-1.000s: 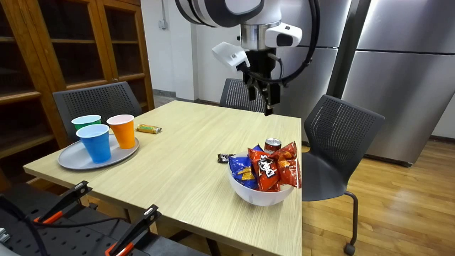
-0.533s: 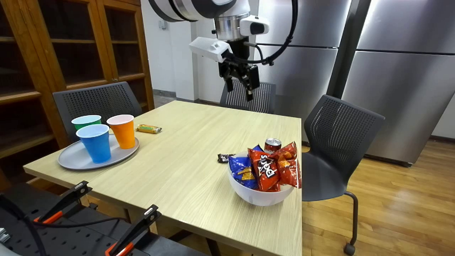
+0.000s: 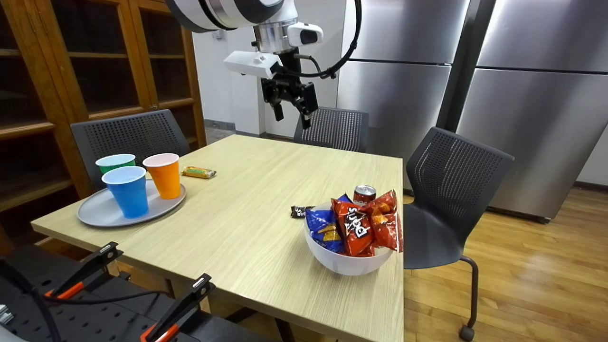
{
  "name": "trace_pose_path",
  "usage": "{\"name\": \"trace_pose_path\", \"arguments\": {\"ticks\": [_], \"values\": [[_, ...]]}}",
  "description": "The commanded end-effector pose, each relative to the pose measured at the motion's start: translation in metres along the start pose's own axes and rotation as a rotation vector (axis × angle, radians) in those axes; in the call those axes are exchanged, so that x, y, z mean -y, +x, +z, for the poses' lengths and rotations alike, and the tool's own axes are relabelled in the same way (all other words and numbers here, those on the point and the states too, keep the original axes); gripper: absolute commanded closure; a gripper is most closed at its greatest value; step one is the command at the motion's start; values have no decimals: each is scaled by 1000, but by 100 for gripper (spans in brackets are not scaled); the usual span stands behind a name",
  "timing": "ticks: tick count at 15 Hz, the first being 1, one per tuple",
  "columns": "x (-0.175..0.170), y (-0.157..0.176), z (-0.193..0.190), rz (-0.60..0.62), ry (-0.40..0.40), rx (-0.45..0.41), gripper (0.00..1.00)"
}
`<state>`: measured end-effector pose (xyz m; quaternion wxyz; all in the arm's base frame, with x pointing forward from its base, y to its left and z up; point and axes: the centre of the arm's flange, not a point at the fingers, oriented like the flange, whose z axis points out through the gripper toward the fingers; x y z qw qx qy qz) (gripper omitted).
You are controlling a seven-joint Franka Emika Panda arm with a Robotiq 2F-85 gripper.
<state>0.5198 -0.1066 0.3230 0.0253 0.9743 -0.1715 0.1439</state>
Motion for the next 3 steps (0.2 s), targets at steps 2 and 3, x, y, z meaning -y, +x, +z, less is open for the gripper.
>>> {"name": "trace_pose_path", "arguments": {"ticks": [2, 3], "values": [[-5, 0, 2, 8, -4, 3, 0], [-6, 0, 2, 10, -4, 3, 0]]}}
